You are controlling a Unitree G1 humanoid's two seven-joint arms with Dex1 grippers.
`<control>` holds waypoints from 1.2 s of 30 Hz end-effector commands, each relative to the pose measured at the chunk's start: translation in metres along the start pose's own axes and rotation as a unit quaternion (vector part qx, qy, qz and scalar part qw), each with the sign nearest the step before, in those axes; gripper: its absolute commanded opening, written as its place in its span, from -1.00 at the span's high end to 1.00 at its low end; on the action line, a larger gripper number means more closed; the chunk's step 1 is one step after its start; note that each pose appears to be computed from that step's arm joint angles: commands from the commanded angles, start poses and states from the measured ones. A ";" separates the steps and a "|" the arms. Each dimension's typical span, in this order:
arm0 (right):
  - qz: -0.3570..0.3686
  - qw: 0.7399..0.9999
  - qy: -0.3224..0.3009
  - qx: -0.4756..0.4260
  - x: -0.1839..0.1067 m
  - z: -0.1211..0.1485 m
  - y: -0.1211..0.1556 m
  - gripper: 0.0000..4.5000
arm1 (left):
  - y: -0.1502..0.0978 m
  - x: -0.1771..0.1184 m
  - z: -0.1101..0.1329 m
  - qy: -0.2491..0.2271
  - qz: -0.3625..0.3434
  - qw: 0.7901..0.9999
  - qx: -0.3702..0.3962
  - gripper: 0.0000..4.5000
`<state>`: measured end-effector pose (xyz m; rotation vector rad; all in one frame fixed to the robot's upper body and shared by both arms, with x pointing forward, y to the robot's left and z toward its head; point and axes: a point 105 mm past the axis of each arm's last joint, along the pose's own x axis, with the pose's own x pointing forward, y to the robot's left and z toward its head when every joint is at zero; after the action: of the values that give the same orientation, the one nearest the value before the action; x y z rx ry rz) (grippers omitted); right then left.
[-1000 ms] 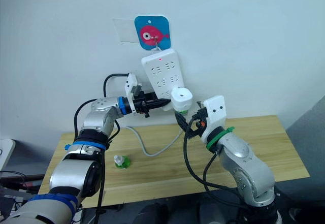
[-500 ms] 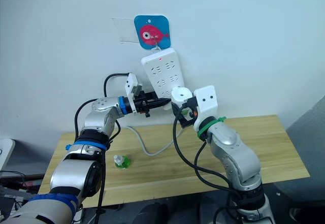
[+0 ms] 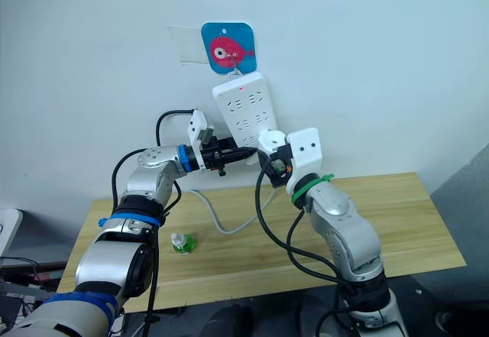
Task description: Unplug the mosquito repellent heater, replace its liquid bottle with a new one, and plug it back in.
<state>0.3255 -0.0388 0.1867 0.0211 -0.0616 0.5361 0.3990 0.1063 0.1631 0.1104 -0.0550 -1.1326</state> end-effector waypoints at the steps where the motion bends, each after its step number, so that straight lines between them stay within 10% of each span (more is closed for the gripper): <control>1: 0.005 0.999 -0.031 -0.005 -0.002 0.013 0.004 -0.29 | -0.002 0.002 0.005 -0.004 -0.004 1.000 0.014 0.42; 29: -0.027 0.999 -0.030 -0.004 -0.050 0.020 -0.017 -0.29 | 0.013 0.001 0.002 0.001 0.045 0.999 0.013 0.42; 36: -0.042 0.996 -0.043 0.071 -0.061 0.021 -0.037 -0.29 | 0.021 -0.015 0.005 -0.025 0.070 0.997 -0.024 -0.60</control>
<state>0.2963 -0.0970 0.1905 0.1590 -0.0505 0.4549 0.4050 0.1076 0.1587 0.0837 -0.0466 -1.0852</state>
